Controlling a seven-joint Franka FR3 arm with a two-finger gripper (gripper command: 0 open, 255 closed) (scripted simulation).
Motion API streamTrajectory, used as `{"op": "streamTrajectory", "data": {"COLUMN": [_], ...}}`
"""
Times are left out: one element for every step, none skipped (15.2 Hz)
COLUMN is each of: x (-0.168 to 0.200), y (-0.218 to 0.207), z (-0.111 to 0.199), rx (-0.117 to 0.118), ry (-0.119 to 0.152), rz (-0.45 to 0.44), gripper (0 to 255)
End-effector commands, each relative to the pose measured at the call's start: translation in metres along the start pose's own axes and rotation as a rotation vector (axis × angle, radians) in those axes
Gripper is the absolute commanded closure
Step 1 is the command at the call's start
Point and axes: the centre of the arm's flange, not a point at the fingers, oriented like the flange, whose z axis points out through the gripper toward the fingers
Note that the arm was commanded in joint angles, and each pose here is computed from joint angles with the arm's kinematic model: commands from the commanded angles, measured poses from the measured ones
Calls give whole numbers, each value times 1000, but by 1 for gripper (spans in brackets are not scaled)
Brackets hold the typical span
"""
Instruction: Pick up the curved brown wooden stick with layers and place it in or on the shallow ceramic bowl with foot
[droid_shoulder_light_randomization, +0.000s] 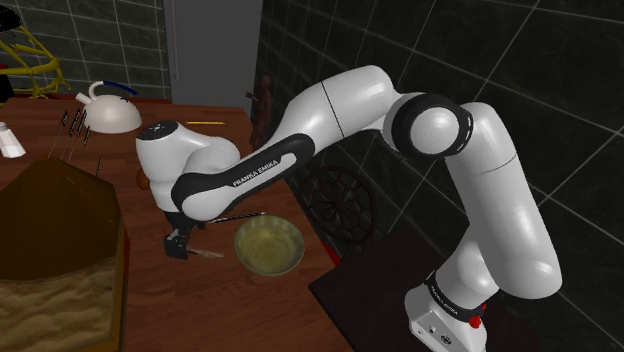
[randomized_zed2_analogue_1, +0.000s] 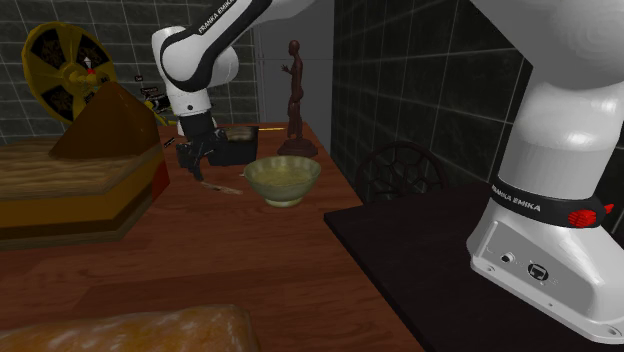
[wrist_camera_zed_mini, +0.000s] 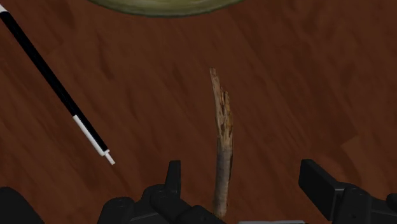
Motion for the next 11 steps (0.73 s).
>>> {"op": "streamTrajectory", "data": {"x": [2,2,2,2,2,2,2,2,2,2,2], "y": [-1,-1,-1,-1,-1,-1,-1,-1,-1,-1,-1], "z": [10,15,21,26,31,34,34,34,34,34,34], "rx": [0,0,0,0,0,0,0,0,0,0,0], "ry": [0,0,0,0,0,0,0,0,0,0,0], "rz": [-2,-2,-2,-2,-2,-3,-2,-2,-2,-2,-2], "gripper": [0,0,0,0,0,0,0,0,0,0,0]}}
